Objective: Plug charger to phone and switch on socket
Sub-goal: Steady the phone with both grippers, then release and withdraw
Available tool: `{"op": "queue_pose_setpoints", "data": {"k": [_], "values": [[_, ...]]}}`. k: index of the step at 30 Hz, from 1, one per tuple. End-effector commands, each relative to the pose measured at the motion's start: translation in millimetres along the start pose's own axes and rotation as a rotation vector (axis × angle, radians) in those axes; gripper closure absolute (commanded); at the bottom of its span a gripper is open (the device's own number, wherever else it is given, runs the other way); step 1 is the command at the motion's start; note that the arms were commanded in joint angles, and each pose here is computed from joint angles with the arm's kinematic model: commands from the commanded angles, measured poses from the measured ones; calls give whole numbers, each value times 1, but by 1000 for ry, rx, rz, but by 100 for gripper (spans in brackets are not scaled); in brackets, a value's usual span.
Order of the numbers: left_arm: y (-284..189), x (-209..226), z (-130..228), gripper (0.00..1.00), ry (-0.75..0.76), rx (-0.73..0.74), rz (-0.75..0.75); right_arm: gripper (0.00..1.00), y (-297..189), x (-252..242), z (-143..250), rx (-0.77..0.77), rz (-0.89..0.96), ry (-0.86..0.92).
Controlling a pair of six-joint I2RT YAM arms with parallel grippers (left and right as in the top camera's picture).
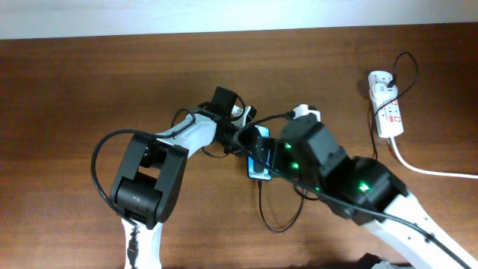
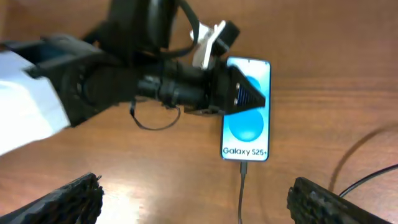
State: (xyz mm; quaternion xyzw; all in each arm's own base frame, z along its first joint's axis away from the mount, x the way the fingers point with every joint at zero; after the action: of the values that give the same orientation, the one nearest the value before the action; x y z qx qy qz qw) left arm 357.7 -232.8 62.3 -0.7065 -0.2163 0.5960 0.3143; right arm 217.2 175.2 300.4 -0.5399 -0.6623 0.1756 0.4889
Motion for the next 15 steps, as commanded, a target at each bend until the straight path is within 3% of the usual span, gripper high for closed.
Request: {"op": "queue_pose_setpoints", "data": {"k": [1, 3, 6, 12, 15], "values": [[10, 35, 13, 39, -60, 27, -203, 1, 13, -4, -1, 33, 32, 25], [10, 36, 13, 1, -59, 25, -206, 1, 13, -22, -18, 0, 72, 92], [9, 37, 12, 1, -59, 20, -224, 1, 12, -48, -40, -43, 127, 187], [9, 41, 17, 1, -75, 36, -268, 1, 20, -51, -45, -62, 158, 190], [8, 47, 21, 1, -168, 27, -361, 1, 27, -48, -49, -72, 146, 191]]}}
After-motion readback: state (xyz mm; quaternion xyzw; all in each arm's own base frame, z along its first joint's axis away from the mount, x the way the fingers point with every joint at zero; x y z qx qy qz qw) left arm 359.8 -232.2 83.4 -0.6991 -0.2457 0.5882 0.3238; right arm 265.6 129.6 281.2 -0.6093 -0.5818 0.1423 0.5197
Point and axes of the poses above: each gripper's point midway between its finger pads, its own y axis out along the fingers, its own x axis along the line the jaws close on, z = x × y, the point moved 8 cm from there along -y, back along the fingers, and after that the axes turned 7 degrees about y, right-handed, at the moved point
